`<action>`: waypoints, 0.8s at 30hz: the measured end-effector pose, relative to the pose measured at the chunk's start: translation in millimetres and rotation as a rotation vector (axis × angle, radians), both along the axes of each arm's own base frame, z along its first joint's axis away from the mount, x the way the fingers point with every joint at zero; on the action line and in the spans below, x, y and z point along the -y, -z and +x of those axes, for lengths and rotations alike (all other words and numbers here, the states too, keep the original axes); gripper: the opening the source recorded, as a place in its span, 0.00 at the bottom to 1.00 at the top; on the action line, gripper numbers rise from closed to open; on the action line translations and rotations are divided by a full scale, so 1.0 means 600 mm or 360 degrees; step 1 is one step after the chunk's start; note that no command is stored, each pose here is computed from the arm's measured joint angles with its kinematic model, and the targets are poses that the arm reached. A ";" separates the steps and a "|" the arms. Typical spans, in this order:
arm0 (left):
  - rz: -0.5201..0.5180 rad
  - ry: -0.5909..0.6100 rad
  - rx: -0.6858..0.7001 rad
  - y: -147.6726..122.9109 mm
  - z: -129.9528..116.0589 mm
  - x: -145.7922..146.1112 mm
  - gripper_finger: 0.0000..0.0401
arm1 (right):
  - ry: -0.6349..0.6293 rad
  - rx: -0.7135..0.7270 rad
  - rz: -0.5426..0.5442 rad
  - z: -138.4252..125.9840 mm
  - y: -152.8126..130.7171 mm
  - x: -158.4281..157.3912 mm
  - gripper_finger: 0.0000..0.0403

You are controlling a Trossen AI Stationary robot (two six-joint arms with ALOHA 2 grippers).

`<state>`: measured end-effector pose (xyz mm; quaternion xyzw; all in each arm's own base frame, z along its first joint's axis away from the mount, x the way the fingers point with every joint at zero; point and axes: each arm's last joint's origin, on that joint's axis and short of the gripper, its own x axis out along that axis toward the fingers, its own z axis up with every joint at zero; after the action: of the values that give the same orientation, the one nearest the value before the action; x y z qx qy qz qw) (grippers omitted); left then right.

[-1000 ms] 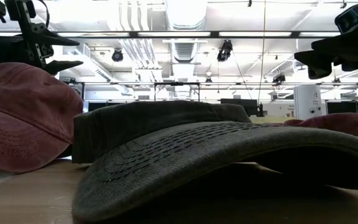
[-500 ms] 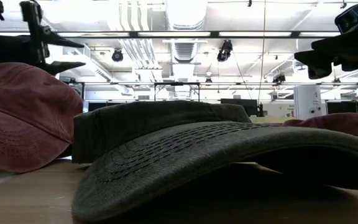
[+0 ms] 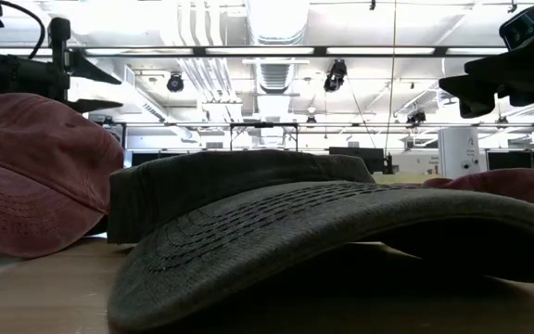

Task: Pick & Place hat
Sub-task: Put the right black cap into the yellow bin

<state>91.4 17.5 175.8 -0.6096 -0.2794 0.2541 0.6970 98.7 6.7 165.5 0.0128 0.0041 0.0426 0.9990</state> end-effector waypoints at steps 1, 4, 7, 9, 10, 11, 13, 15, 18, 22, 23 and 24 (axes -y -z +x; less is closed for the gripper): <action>0.0000 -0.0001 0.0001 0.000 0.000 0.000 0.40 | 0.0000 0.0000 0.0000 0.000 0.000 0.000 0.54; 0.0061 -0.0018 -0.0065 0.000 0.000 0.000 0.40 | 0.0000 0.0000 0.0000 0.000 0.000 0.000 0.54; 0.0179 -0.0026 -0.0213 0.004 0.000 0.000 0.40 | 0.0000 0.0000 0.0000 0.000 0.000 0.000 0.54; 0.0230 -0.0030 -0.0273 0.005 0.000 0.000 0.40 | 0.0000 0.0000 0.0000 0.000 0.000 0.000 0.54; 0.0249 -0.0031 -0.0296 0.005 0.000 0.000 0.40 | 0.0000 0.0000 0.0000 0.000 0.000 0.000 0.54; 0.0266 -0.0030 -0.0311 0.005 0.000 0.000 0.40 | 0.0000 0.0000 0.0000 0.000 0.000 0.000 0.54; 0.0302 -0.0031 -0.0346 0.005 0.000 0.000 0.40 | 0.0000 0.0001 0.0000 0.000 0.000 0.000 0.54; 0.0334 -0.0033 -0.0381 0.005 0.001 0.000 0.40 | 0.0000 0.0000 0.0000 0.000 0.000 0.000 0.54; 0.0352 -0.0029 -0.0434 0.009 0.001 0.000 0.40 | 0.0000 0.0000 0.0000 0.000 0.000 0.000 0.54; 0.0355 -0.0009 -0.0429 0.009 0.001 0.000 0.40 | 0.0000 0.0000 0.0000 0.000 0.000 0.000 0.54; 0.0360 0.0017 -0.0424 0.008 0.002 0.001 0.40 | 0.0000 0.0000 0.0000 0.000 0.000 0.000 0.54; 0.0363 0.0057 -0.0415 0.008 0.002 0.002 0.40 | 0.0000 0.0000 0.0000 0.000 0.000 0.000 0.54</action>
<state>92.9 16.3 171.0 -0.4934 -0.2028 0.2851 0.7963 98.7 6.7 165.6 0.0128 0.0040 0.0426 0.9990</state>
